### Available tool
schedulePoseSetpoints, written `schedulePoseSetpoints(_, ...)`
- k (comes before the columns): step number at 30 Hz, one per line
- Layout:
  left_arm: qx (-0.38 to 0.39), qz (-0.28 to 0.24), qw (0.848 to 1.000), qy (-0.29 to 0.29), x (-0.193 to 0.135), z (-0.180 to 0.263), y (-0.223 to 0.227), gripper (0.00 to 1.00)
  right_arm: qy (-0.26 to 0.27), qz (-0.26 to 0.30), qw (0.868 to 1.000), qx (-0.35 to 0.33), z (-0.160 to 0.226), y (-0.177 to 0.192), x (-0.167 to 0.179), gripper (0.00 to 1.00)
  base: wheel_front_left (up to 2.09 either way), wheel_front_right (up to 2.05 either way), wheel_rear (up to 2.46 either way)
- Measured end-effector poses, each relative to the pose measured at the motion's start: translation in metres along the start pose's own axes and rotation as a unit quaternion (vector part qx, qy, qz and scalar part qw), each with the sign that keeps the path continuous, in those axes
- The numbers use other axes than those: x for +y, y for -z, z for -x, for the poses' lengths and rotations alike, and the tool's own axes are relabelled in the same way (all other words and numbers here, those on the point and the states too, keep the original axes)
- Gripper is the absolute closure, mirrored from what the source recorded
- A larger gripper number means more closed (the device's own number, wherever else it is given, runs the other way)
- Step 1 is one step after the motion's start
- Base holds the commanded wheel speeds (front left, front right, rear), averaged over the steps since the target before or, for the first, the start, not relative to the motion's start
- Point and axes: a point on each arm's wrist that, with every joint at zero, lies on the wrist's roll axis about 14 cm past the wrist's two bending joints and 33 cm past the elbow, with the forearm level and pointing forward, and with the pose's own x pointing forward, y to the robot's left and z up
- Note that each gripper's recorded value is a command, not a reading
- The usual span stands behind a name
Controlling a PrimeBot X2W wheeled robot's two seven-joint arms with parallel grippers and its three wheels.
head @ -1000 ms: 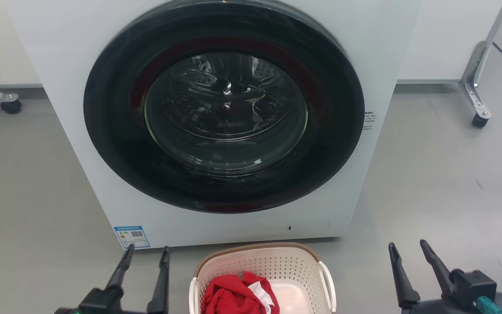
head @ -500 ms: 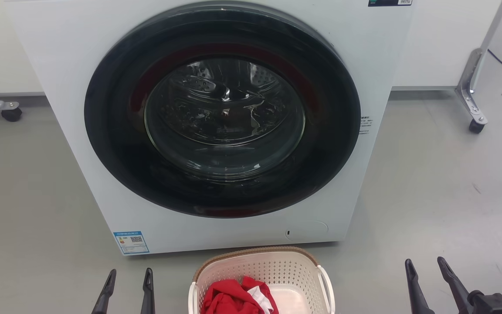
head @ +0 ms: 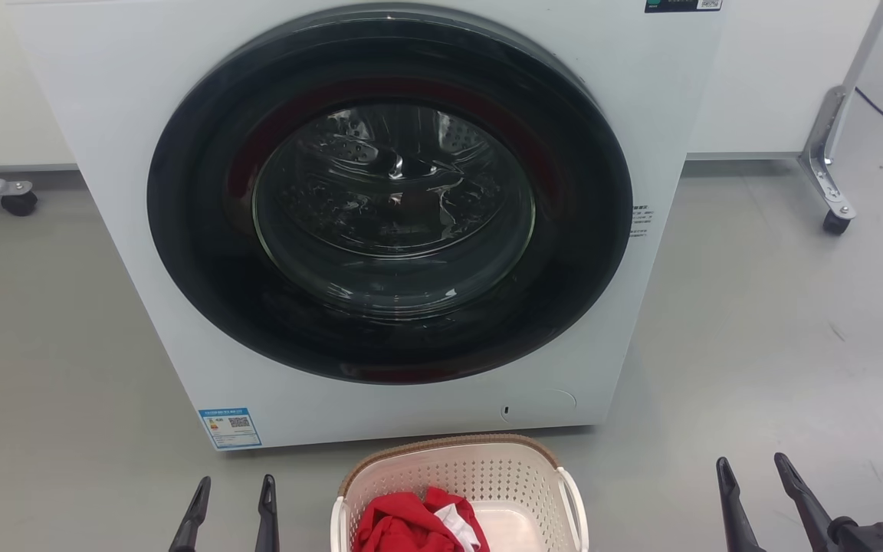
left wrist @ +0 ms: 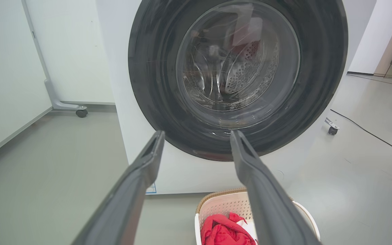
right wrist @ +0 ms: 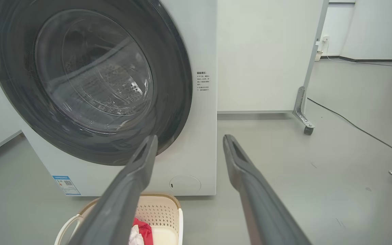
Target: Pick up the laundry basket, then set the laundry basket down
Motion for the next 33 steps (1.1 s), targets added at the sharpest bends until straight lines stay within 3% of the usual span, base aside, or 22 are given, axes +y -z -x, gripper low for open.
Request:
schedulePoseSetpoints(29, 0.019, -0.006, 1.0, -0.01, 0.001, 0.002, -0.002, 0.0, -0.004, 0.002, 1.0, 0.001, -0.002, -0.006, 0.003, 0.0, 0.0, 0.0, 0.0)
schedulePoseSetpoints(30, 0.019, -0.006, 1.0, -0.01, 0.001, 0.002, -0.002, 1.0, -0.004, 0.002, 1.0, 0.002, -0.002, -0.005, 0.004, 1.0, 0.0, 0.0, 0.0)
schedulePoseSetpoints(33, 0.037, -0.006, 0.999, -0.013, 0.002, 0.005, 0.009, 1.0, -0.002, -0.004, 1.0, 0.022, 0.002, 0.008, 0.006, 1.0, 0.0, 0.0, 0.0)
